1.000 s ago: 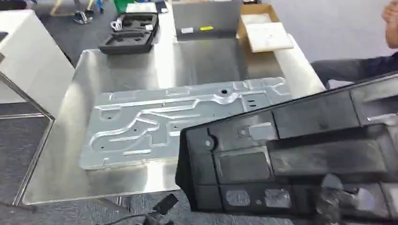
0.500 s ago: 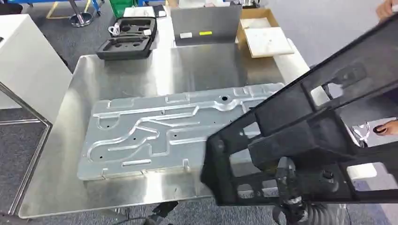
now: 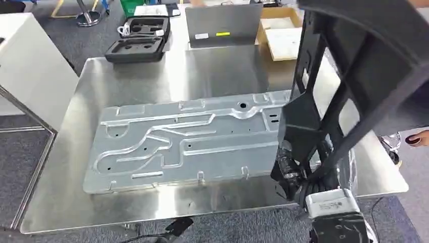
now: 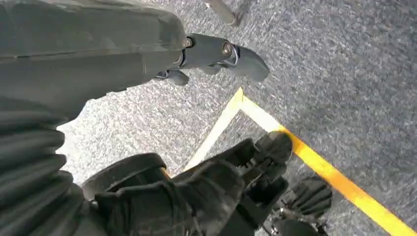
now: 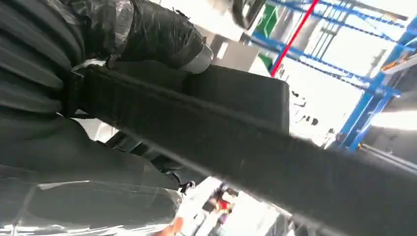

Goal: Take the parts from the cabinet and place them on the table.

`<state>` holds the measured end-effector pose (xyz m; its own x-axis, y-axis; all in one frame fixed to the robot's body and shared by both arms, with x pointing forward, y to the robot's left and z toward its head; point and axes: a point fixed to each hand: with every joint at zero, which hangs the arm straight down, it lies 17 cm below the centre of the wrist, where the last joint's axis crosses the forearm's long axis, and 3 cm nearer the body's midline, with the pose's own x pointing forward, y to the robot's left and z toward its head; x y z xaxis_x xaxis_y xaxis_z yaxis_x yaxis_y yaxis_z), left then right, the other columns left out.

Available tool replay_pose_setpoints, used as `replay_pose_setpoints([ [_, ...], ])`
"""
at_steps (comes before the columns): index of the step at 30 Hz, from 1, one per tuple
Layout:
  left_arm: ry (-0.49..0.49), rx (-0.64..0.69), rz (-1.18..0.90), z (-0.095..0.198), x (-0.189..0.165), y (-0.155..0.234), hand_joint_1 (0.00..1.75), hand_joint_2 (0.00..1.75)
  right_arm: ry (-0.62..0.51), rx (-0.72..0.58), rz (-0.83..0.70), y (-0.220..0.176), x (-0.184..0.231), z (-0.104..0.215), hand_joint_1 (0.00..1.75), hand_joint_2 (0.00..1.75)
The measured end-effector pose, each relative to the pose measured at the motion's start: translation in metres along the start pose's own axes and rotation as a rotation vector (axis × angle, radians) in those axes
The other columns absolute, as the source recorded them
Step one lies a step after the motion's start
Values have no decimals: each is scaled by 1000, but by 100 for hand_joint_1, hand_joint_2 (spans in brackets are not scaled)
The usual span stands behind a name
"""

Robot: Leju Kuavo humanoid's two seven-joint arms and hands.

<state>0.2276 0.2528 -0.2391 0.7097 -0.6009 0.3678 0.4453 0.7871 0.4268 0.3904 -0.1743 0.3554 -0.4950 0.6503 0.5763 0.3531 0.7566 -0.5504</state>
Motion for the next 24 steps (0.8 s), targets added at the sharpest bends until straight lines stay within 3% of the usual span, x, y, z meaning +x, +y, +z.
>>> replay_pose_setpoints([
  [5,1,-31,-26,0,3,-4,0,175,-16,83,343,3,-28,-27,164,175],
  [9,12,-24,-30,0,4,-3,0,175,-13,219,761,0,-81,-48,164,175],
  [13,15,-10,-20,0,5,-3,0,175,85,361,1090,-24,-151,-60,164,175],
  [20,6,-10,-3,2,9,-8,0,175,264,533,1245,-77,-247,-27,164,175],
  [24,2,-14,-1,3,11,-11,0,175,335,590,1291,-102,-281,-1,164,175],
])
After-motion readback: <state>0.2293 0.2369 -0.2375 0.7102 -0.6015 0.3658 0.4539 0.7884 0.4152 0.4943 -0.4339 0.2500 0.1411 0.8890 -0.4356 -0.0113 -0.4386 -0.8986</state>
